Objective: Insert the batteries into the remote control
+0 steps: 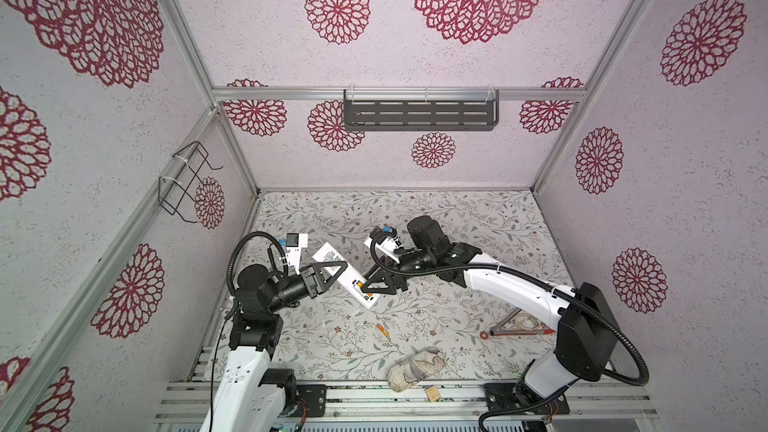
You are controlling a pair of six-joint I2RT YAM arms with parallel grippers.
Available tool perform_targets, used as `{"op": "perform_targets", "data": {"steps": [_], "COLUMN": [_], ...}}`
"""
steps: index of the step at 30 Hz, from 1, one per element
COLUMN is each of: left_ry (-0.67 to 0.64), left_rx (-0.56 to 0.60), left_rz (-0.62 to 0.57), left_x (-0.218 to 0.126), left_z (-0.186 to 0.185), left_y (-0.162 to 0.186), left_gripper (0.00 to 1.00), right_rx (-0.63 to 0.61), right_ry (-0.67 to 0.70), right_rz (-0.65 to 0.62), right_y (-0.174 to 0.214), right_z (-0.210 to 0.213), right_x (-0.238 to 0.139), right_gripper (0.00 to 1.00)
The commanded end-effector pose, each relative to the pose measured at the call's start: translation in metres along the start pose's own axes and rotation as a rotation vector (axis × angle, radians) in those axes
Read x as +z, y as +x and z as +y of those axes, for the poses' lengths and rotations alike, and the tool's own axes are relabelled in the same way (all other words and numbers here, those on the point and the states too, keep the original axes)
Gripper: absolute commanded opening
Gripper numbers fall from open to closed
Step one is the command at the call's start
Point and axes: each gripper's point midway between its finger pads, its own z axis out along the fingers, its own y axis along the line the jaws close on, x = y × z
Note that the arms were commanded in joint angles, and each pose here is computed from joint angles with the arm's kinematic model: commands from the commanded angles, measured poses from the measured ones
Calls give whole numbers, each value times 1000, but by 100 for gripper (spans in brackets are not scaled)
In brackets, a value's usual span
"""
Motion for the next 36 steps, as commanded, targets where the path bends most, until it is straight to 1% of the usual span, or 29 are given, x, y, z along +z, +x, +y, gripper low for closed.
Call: {"op": "perform_targets", "data": {"steps": [1,4,7,11,14,16,20,23,28,29,32,36], "left_ry": [-82,-153,-259,-463,-583,-640,-684,-705,-703,-694,-677,-670], "left_rx": [37,34,28,44,79,99,128,143,141,138,127,130], "left_rz": [-7,-34,-55,-80,-74,-63,-43,-33,-38,-38,-37,-39], "left_x": [-3,-8,-15,-32,-41,-46,-50,-53,-54,-53,-51,-51], "left_z": [7,19,36,62,73,78,82,84,85,85,85,82], "left_y": [-3,-7,-12,-21,-29,-33,-37,-36,-37,-36,-36,-34], "left_gripper": [0,0,0,0,0,0,0,0,0,0,0,0], "right_rx": [-109,-110,-87,-30,-42,-37,-5,13,27,8,28,43], "right_ry": [34,111,251,460,593,648,759,795,843,836,866,897], "right_rz": [-71,-69,-70,-9,74,109,157,207,345,373,398,448], "right_y": [-16,-7,6,38,67,82,110,127,153,159,165,174], "right_z": [19,17,4,-23,-33,-38,-50,-55,-70,-64,-74,-85], "right_x": [-19,-29,-44,-51,-40,-32,-17,-4,18,28,34,40], "right_gripper": [72,79,85,85,84,83,80,79,74,73,71,60]}}
